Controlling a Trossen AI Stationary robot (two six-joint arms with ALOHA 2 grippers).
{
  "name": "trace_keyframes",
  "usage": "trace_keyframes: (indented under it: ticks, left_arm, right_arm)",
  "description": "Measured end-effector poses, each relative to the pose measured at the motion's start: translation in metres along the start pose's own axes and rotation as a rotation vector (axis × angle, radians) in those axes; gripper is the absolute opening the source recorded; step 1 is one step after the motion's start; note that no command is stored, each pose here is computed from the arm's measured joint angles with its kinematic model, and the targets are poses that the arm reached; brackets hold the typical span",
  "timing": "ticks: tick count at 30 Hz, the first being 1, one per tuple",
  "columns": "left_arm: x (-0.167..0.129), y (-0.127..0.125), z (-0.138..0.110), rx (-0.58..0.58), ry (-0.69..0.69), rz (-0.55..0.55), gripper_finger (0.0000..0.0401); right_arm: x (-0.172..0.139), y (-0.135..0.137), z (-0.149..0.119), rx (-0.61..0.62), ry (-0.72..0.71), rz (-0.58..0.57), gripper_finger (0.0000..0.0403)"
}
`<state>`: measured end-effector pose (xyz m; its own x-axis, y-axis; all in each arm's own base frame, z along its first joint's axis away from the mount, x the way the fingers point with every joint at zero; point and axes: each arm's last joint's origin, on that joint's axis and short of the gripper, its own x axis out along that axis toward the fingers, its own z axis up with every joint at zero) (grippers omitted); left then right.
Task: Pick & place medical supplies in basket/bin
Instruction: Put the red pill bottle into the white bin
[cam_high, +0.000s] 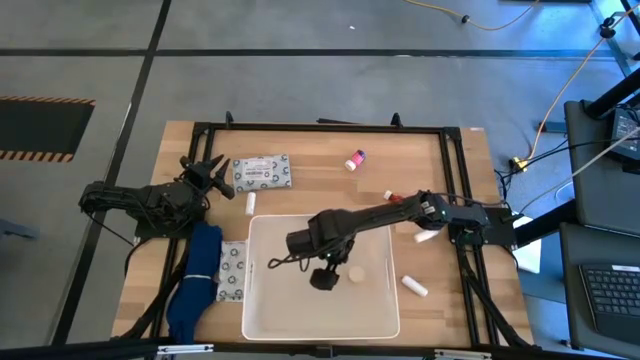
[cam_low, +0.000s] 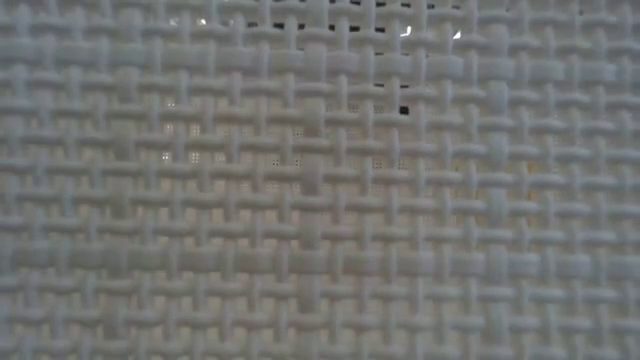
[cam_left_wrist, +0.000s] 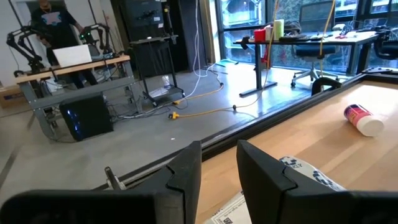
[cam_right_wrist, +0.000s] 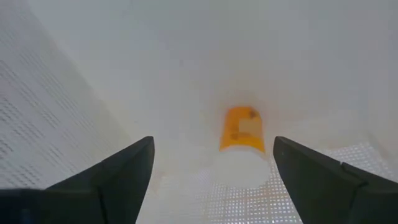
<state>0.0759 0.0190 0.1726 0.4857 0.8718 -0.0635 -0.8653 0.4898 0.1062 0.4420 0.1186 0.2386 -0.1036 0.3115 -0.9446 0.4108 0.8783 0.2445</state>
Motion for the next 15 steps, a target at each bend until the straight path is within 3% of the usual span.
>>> trace_keyframes:
  ticks: [15]
  left_arm:
    - [0.0, 0.0, 0.0, -0.002, 0.0, 0.0, 0.0098]
  right_arm:
    - [-0.047, -0.006, -0.02, 0.012, -0.211, -0.099, 0.033]
